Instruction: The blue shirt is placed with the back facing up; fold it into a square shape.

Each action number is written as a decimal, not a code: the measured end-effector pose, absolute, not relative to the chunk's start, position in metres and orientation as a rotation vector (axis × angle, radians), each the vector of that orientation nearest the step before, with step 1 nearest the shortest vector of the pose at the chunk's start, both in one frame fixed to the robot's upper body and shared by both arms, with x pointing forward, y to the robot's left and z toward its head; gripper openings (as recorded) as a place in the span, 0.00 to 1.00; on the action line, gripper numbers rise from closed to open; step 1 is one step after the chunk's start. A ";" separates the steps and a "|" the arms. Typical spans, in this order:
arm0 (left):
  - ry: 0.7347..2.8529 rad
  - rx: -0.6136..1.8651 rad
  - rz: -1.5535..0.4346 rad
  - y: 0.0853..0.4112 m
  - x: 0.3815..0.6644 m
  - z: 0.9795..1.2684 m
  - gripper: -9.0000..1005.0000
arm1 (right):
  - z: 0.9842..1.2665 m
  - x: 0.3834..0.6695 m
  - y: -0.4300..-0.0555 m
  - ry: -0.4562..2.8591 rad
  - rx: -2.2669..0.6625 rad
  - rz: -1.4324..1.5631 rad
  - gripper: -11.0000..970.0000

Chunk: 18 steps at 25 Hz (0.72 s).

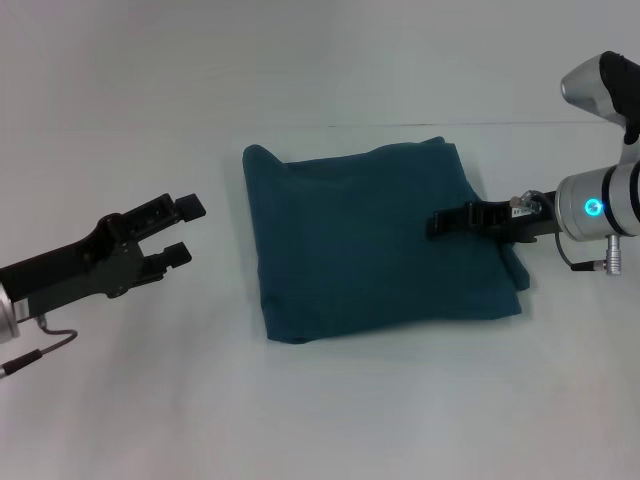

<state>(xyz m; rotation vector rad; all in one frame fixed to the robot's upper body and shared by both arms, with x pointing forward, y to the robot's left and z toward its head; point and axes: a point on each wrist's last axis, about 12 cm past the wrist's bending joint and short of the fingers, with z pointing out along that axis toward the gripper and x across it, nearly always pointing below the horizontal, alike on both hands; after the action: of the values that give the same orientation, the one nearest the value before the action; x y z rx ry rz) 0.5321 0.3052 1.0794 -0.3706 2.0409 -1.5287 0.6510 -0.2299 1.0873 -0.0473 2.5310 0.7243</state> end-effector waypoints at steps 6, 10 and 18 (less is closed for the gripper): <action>2.039 -0.371 -1.529 0.301 0.535 1.079 0.94 | 1.087 0.651 -0.227 2.526 -0.053 0.736 0.77; 2.039 -0.368 -1.526 0.300 0.537 1.080 0.94 | 1.090 0.651 -0.219 2.501 -0.068 0.784 0.77; 2.037 -0.384 -1.513 0.302 0.537 1.079 0.94 | 1.094 0.653 -0.220 2.487 -0.077 0.804 0.76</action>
<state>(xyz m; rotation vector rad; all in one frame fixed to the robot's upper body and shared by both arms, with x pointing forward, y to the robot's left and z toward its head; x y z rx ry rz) 0.5368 0.3022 1.0789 -0.3841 2.0370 -1.5131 0.6526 -0.2203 1.0942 -0.0773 2.4872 0.8044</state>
